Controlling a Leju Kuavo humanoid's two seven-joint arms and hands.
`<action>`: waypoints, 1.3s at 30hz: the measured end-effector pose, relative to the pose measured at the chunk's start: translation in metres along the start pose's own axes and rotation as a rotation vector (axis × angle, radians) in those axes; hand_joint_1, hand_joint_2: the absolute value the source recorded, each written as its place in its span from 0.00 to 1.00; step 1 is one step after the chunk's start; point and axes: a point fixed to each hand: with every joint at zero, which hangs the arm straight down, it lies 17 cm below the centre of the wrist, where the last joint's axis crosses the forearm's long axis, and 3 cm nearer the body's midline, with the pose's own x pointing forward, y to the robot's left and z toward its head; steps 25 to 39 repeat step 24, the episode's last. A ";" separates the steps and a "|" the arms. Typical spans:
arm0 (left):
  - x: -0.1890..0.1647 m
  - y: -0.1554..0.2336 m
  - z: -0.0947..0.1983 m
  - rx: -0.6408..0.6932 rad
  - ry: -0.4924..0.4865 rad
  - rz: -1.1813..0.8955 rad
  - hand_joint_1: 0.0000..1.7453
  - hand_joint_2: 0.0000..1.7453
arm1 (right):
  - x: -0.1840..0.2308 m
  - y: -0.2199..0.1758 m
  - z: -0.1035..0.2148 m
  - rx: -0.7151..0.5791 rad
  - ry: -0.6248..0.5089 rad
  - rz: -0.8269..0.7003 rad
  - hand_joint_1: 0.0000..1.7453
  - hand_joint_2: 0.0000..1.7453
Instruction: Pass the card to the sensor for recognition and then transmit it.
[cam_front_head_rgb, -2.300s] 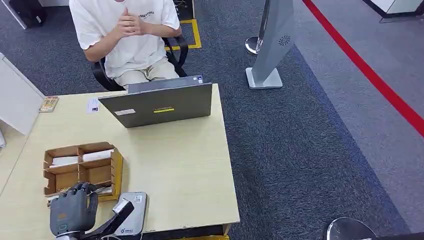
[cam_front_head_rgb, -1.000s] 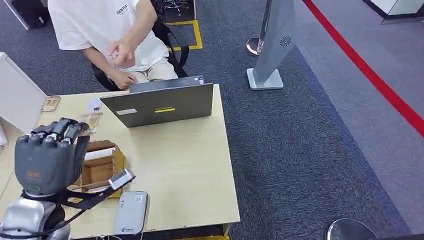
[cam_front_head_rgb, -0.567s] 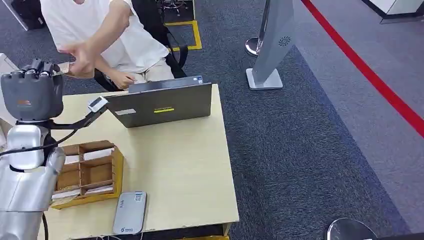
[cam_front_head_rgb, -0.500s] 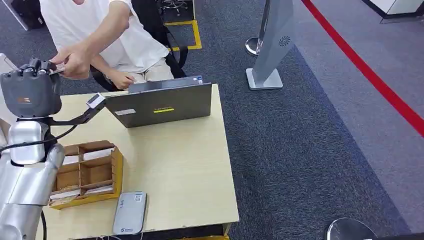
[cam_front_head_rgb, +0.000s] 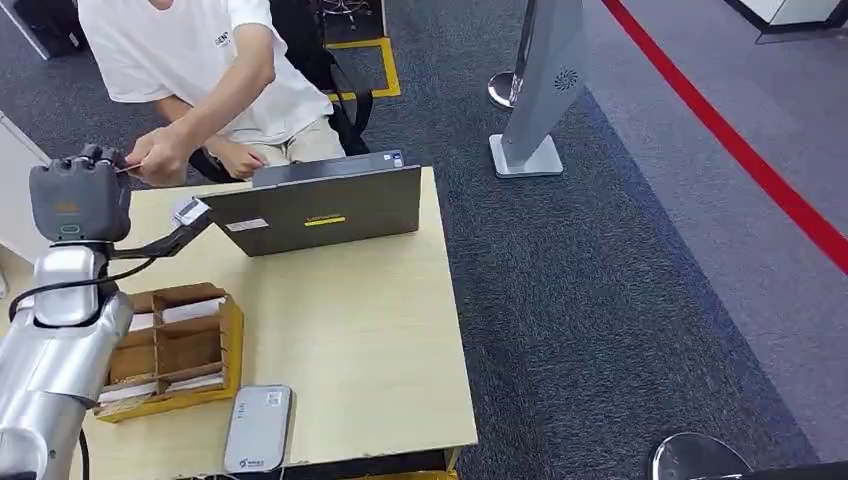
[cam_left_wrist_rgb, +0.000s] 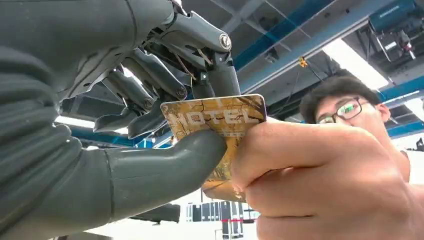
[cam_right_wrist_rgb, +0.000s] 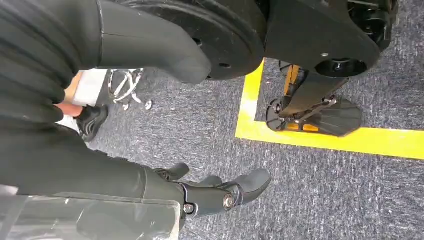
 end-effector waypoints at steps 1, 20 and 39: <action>0.000 -0.001 0.000 -0.002 0.000 0.000 1.00 1.00 | 0.000 0.000 0.000 0.000 0.000 0.000 0.00 1.00; 0.024 0.020 0.022 0.002 -0.070 0.115 0.00 1.00 | -0.011 0.001 0.001 -0.006 0.017 -0.006 0.00 1.00; 0.037 0.054 0.031 0.052 -0.085 0.162 0.00 1.00 | -0.014 0.002 0.002 -0.006 0.021 -0.013 0.00 1.00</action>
